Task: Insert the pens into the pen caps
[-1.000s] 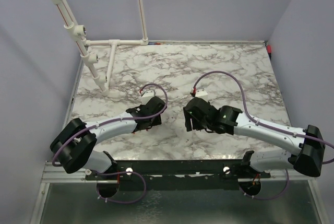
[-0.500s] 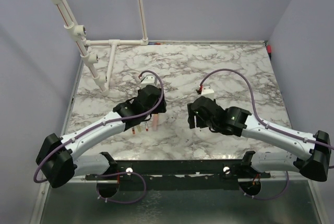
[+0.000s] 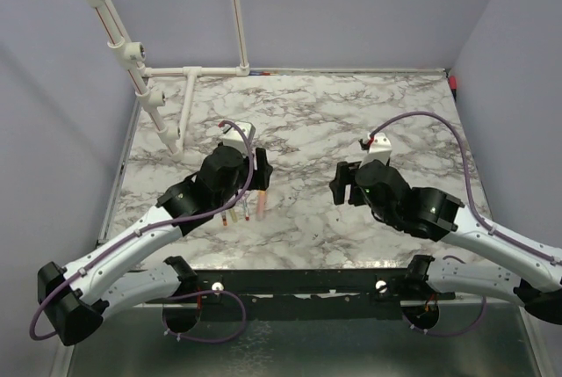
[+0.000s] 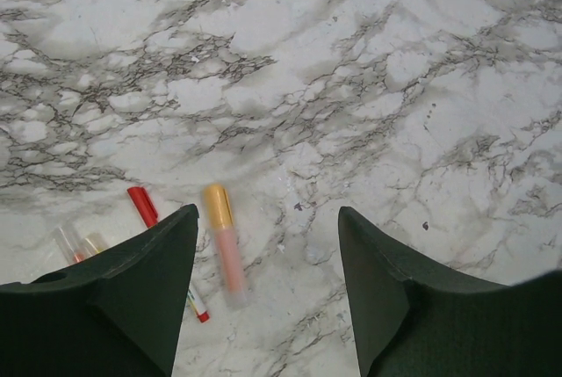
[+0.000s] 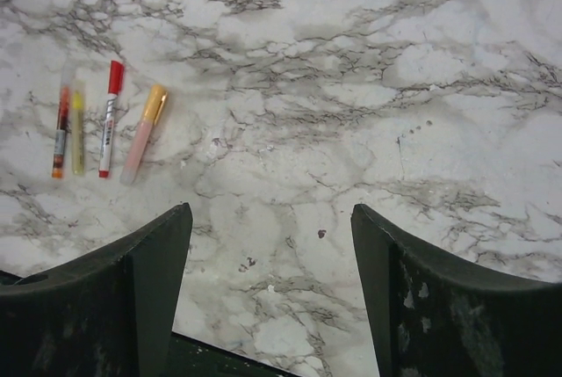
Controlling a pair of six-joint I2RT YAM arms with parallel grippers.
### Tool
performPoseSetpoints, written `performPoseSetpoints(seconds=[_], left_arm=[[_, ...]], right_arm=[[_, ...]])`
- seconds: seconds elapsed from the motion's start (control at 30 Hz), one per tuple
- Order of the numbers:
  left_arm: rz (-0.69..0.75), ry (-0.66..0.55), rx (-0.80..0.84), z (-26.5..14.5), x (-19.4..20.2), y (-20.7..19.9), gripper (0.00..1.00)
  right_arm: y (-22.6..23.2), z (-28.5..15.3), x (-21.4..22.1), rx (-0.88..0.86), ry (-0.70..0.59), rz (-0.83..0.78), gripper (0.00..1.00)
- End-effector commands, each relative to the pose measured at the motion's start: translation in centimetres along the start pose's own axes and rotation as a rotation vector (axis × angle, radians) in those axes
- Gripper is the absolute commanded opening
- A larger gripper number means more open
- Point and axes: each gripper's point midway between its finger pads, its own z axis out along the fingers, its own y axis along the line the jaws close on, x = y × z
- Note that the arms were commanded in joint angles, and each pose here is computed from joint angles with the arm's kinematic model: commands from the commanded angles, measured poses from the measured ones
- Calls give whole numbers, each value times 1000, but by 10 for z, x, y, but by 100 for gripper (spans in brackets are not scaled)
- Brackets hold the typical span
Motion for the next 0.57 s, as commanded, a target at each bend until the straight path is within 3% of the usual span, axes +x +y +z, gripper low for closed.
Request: performPoseSetpoints(seconds=[0.0,0.37,0.53], left_arm=[[57,-29,-1,-12,2,10,66],[54,-122,27,-40,1,22,66],[54,-135,46,-43,-2,19,66]], right_arm=[[-5,-4,-18,-2,-88,-5,77],[-3,-27,-55,-122,-307,109,79],[0,-22,-59,-109,-322,125,80]])
